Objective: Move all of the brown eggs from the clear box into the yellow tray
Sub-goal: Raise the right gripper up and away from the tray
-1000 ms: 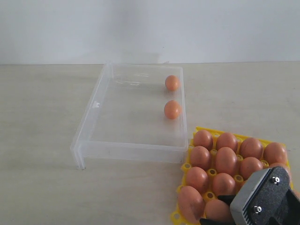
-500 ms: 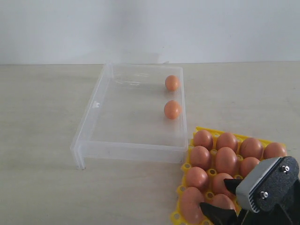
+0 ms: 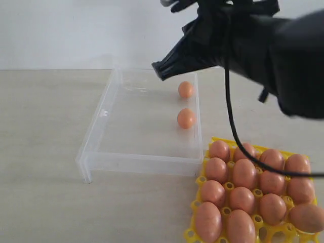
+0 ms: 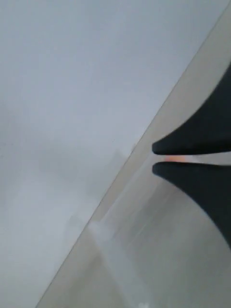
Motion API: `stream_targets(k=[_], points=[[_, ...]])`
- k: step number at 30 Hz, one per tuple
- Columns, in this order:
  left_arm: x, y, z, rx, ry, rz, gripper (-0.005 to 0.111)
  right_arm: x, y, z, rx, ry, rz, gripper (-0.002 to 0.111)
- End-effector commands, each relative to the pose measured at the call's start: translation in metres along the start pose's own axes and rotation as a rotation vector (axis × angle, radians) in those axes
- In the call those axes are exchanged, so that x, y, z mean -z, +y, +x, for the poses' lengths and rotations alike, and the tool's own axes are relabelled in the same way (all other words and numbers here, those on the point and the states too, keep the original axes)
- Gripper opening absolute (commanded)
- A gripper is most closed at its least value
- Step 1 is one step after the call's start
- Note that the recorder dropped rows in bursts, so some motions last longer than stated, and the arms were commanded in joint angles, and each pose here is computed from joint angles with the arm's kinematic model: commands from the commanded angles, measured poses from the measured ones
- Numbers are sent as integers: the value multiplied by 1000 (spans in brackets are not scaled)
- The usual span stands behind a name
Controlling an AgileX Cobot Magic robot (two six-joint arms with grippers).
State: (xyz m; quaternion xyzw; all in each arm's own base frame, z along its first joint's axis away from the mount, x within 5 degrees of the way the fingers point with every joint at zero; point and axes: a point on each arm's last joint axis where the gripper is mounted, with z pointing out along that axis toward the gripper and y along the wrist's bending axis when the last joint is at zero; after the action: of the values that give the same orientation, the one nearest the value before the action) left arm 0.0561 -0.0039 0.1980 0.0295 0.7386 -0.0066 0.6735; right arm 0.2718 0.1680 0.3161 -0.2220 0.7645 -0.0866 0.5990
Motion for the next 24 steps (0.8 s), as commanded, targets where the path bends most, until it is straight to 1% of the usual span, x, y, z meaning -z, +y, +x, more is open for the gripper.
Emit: stream_targets(k=[1, 2, 3, 7, 9, 10, 12, 14, 15, 16, 17, 18, 20, 21, 22, 24], points=[[0, 0, 1, -2, -2, 5, 4, -57, -43, 25, 144, 333, 310, 1], [0, 0, 1, -2, -2, 5, 4, -66, -55, 32, 140, 379, 378, 1], [0, 0, 1, -2, -2, 5, 4, -79, -82, 46, 118, 450, 475, 1], [0, 0, 1, -2, -2, 5, 4, -96, -146, 94, 59, 596, 612, 1], [0, 0, 1, -2, -2, 5, 4, -94, -175, 120, 44, 702, 720, 1], [0, 0, 1, -2, -2, 5, 4, -89, -189, 131, 47, 767, 794, 1], [0, 0, 1, -2, -2, 5, 4, -76, -207, 145, 47, 868, 920, 1], [0, 0, 1, -2, -2, 5, 4, -64, -219, 149, 41, 926, 1016, 1], [0, 0, 1, -2, -2, 5, 4, -59, -223, 149, 20, 924, 1049, 1], [0, 0, 1, -2, -2, 5, 4, -56, -225, 144, -29, 884, 1073, 1], [0, 0, 1, -2, -2, 5, 4, -54, -226, 138, -111, 807, 1085, 1], [0, 0, 1, -2, -2, 5, 4, -51, -227, 132, -201, 723, 1087, 1], [0, 0, 1, -2, -2, 5, 4, -50, -224, 122, -375, 544, 975, 0], [0, 0, 1, -2, -2, 5, 4, -50, -222, 122, -437, 490, 909, 0], [0, 0, 1, -2, -2, 5, 4, -49, -218, 121, -491, 434, 804, 0], [0, 0, 1, -2, -2, 5, 4, -49, -214, 127, -549, 363, 580, 0]])
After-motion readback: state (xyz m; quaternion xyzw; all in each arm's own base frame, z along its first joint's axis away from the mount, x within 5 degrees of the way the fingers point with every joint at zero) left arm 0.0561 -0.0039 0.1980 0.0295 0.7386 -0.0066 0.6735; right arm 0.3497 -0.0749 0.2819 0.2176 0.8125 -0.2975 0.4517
